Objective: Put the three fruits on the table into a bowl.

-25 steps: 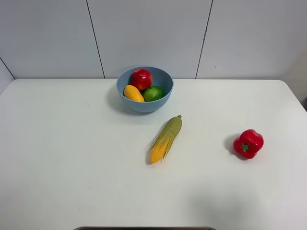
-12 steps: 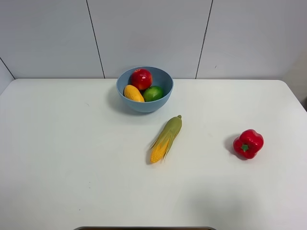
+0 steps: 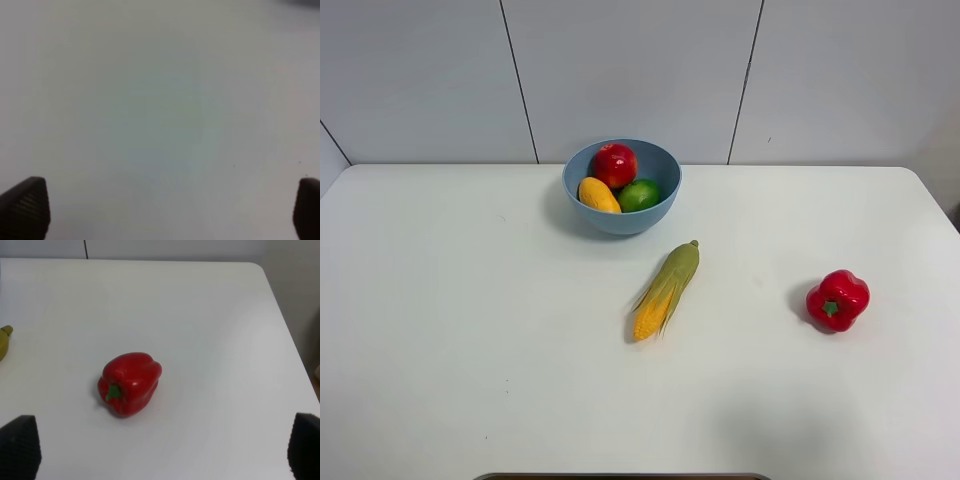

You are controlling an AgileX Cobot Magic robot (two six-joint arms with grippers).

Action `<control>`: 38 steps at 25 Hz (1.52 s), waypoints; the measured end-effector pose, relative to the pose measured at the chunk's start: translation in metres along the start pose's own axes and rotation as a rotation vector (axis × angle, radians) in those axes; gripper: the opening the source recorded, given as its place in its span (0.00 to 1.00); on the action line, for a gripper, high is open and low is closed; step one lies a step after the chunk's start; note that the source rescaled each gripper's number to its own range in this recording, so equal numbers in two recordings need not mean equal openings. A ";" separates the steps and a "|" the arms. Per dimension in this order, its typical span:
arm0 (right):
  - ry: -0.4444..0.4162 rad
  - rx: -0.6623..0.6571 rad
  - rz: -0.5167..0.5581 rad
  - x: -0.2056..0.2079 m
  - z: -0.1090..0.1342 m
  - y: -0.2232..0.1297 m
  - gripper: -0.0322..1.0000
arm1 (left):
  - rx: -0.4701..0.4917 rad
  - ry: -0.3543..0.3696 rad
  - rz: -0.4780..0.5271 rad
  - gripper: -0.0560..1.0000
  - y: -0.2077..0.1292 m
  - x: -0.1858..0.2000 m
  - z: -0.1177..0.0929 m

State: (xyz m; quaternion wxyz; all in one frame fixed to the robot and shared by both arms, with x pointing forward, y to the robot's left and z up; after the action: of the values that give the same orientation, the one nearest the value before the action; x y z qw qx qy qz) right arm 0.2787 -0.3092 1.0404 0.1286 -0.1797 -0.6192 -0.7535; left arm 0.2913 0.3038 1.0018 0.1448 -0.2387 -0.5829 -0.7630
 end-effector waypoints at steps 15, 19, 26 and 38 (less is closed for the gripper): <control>0.000 0.000 0.000 0.000 0.000 0.000 1.00 | 0.020 0.032 0.000 1.00 -0.001 0.001 0.002; 0.000 0.000 0.000 0.000 0.000 0.000 1.00 | 0.039 0.060 0.007 1.00 -0.001 0.001 0.003; 0.000 0.000 0.000 0.000 0.000 0.000 1.00 | 0.039 0.060 0.007 1.00 -0.001 0.001 0.003; 0.000 0.000 0.000 0.000 0.000 0.000 1.00 | 0.039 0.060 0.007 1.00 -0.001 0.001 0.003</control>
State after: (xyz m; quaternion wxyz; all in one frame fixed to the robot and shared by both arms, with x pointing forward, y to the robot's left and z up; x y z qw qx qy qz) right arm 0.2787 -0.3092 1.0404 0.1286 -0.1797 -0.6192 -0.7535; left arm 0.2900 0.3076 1.0022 0.1696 -0.2148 -0.5921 -0.7580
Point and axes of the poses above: a point on each arm's last joint axis where the gripper is mounted, x pointing back along that axis away from the gripper, z along the wrist's bending axis when the last joint is at zero, y = z × x, the point moved 6 cm from there along -x, pointing out along that axis toward the gripper, and after that the axes turned 11 degrees about -x, right-handed, at the moved point
